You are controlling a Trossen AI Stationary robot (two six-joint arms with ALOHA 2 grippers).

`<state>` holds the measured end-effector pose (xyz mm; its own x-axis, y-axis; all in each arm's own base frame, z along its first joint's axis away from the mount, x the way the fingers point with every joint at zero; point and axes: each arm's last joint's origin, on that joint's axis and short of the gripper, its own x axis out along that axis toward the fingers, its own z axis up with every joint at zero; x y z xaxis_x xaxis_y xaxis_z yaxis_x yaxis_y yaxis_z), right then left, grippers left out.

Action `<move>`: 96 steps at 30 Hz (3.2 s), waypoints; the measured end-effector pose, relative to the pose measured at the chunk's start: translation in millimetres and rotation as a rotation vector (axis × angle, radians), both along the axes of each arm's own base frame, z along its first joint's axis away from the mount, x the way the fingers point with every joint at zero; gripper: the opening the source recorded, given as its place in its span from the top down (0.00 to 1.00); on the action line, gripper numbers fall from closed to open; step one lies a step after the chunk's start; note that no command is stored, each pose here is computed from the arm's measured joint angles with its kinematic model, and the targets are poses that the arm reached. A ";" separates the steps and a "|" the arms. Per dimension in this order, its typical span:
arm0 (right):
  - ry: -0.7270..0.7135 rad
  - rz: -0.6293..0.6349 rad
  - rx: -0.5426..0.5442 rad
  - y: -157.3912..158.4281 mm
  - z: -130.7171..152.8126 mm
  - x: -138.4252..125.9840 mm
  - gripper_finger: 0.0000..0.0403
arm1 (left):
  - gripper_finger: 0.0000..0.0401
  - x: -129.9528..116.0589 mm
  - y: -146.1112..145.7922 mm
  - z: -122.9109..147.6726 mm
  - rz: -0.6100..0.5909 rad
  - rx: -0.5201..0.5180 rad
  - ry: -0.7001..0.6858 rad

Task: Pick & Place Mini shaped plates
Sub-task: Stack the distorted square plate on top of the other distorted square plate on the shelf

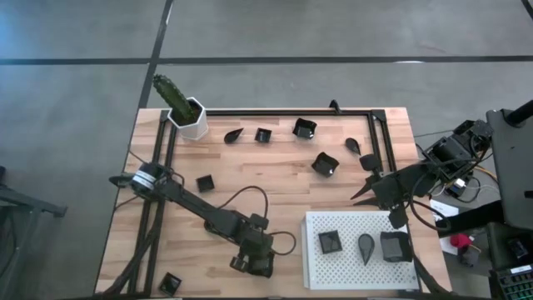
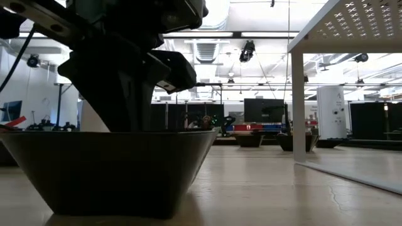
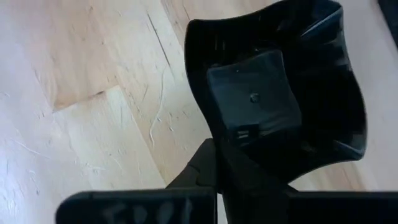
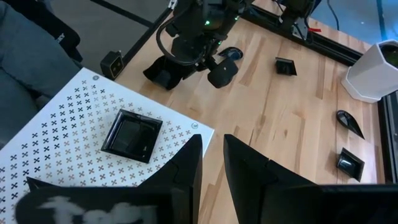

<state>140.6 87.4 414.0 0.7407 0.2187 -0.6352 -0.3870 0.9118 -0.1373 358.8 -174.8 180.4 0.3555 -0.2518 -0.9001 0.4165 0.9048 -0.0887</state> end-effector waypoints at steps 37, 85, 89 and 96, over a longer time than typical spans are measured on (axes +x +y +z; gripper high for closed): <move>-0.344 -0.295 -0.394 6.5 -27.6 33.7 0.85 | 1.00 -7.8 107.2 172.9 0.902 0.613 -0.926; -0.529 -0.573 -0.726 -21.5 -57.0 71.3 0.85 | 1.00 27.0 101.9 166.3 0.844 0.547 -1.120; -0.533 -0.582 -0.710 -21.5 -57.0 71.3 0.89 | 1.00 27.1 101.9 166.3 0.843 0.545 -1.121; -0.532 -0.585 -0.710 -21.6 -57.1 71.2 0.98 | 1.00 27.0 101.8 166.6 0.841 0.543 -1.123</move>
<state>211.8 65.9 357.0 0.8309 -0.5549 -0.0405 0.3523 0.5810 -0.7337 385.8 -72.9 346.9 0.7717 0.6358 0.0164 -0.6043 0.7250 0.3305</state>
